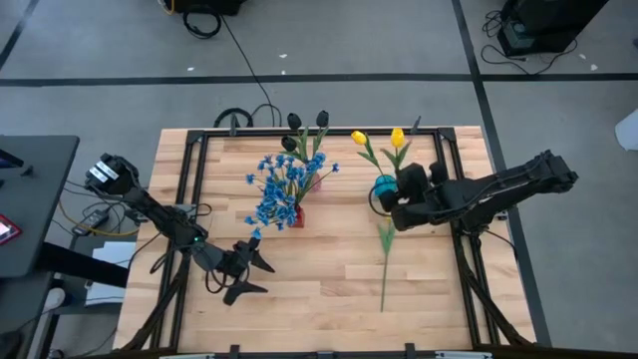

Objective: Sort flowers into vase by color
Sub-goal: Put the yellow tulip into the blue vase

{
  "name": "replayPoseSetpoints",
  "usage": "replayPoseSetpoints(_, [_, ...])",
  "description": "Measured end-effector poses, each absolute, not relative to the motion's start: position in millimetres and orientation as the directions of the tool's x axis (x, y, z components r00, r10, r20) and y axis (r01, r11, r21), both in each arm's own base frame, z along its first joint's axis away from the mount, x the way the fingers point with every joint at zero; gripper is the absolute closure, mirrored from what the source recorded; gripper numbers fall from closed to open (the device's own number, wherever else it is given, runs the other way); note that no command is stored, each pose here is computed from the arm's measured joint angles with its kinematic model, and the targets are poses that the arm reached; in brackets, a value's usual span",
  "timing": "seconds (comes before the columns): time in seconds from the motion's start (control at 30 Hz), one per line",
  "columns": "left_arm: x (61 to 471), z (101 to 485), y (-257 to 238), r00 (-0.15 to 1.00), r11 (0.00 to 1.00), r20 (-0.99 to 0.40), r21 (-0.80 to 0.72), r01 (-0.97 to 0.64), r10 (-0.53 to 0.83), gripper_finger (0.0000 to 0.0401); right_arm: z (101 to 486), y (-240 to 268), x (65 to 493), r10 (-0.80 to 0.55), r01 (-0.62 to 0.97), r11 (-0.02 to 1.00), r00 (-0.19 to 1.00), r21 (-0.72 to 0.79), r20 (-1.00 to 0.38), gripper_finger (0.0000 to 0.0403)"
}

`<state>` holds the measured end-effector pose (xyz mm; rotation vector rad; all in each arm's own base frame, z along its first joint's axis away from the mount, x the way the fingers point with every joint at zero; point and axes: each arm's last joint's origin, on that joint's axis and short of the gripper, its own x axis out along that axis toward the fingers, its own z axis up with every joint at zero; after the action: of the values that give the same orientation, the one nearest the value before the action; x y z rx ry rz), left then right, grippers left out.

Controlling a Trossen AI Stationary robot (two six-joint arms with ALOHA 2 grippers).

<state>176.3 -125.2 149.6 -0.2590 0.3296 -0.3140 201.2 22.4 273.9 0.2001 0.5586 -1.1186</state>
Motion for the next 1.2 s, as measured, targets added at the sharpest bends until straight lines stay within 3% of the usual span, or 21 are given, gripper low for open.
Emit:
replayPoseSetpoints(0.33, [176.5, 149.8, -124.8, 0.905, 0.918, -0.273, -0.32, 0.235, -0.327, 0.0119, 338.4, 12.1, 216.0, -0.838, 0.862, 0.472, 0.373, -0.186, -0.398, 0.0397])
replayPoseSetpoints(0.7, [176.6, 149.8, -124.6, 0.907, 0.916, -0.273, -0.334, 0.224, -0.321, 0.0119, 306.0, -2.9, 219.9, -0.86, 0.884, 0.413, 0.3, -0.218, -0.413, 0.0396])
replayPoseSetpoints(1.2, [176.4, 148.8, -124.5, 0.905, 0.916, -0.282, -0.337, 0.218, -0.319, 0.0119, 301.7, -2.0, 232.8, -0.825, 0.861, 0.485, 0.39, -0.156, -0.41, 0.0396])
